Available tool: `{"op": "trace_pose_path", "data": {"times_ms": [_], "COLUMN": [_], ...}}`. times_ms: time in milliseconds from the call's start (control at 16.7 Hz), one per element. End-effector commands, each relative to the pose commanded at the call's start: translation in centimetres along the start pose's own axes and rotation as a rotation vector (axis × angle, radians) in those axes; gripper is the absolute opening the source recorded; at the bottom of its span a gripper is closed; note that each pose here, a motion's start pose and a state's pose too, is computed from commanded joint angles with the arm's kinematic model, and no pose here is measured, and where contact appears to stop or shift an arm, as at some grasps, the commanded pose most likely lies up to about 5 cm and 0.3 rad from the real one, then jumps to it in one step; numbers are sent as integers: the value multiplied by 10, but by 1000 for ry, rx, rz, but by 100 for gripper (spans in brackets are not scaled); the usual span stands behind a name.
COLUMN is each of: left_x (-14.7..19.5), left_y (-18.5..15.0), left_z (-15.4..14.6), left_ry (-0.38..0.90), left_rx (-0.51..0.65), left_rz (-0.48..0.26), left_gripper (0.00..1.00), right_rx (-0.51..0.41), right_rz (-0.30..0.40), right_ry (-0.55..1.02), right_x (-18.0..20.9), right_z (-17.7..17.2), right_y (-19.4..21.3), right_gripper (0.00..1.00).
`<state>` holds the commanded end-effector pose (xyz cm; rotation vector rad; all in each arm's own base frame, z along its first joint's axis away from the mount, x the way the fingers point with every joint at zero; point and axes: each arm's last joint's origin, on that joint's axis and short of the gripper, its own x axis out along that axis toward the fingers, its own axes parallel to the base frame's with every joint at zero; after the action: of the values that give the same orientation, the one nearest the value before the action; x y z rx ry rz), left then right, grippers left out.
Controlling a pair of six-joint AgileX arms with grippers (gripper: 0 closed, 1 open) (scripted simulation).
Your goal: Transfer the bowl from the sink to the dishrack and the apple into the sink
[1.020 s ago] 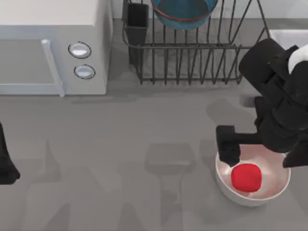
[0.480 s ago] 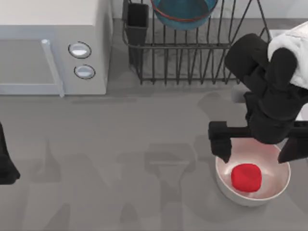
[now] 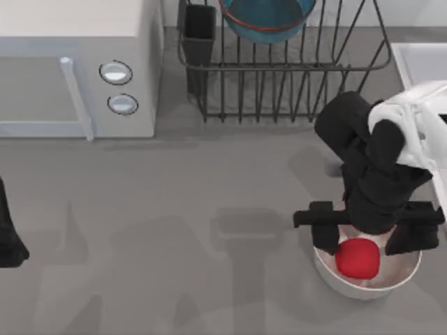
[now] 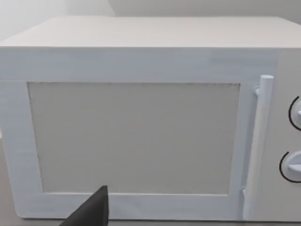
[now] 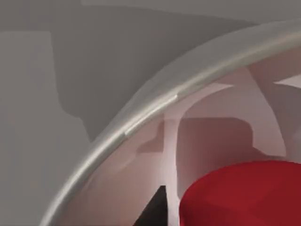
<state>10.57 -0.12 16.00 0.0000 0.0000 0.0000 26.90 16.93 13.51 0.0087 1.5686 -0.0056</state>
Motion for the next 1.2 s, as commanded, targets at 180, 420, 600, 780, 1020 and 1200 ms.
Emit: {"op": "trace_pose_path", "data": {"times_ms": [180, 420, 600, 780, 1020, 1200], "left_x": [0, 0, 0, 0, 0, 0], "left_y": [0, 0, 0, 0, 0, 0], "left_z": [0, 0, 0, 0, 0, 0], "left_ry": [0, 0, 0, 0, 0, 0], "left_rx": [0, 0, 0, 0, 0, 0], "left_rz": [0, 0, 0, 0, 0, 0], "left_gripper": [100, 100, 100, 100, 100, 100], "right_rx": [0, 1, 1, 1, 1, 1], "right_rz": [2, -2, -2, -2, -2, -2], "right_ry": [-2, 2, 2, 2, 2, 2], "right_x": [31, 44, 44, 44, 44, 44], "right_z": [-2, -4, -4, -4, -4, -4], "right_y": [-1, -3, -3, -3, -3, -3], "right_gripper": [100, 100, 92, 70, 40, 17]}}
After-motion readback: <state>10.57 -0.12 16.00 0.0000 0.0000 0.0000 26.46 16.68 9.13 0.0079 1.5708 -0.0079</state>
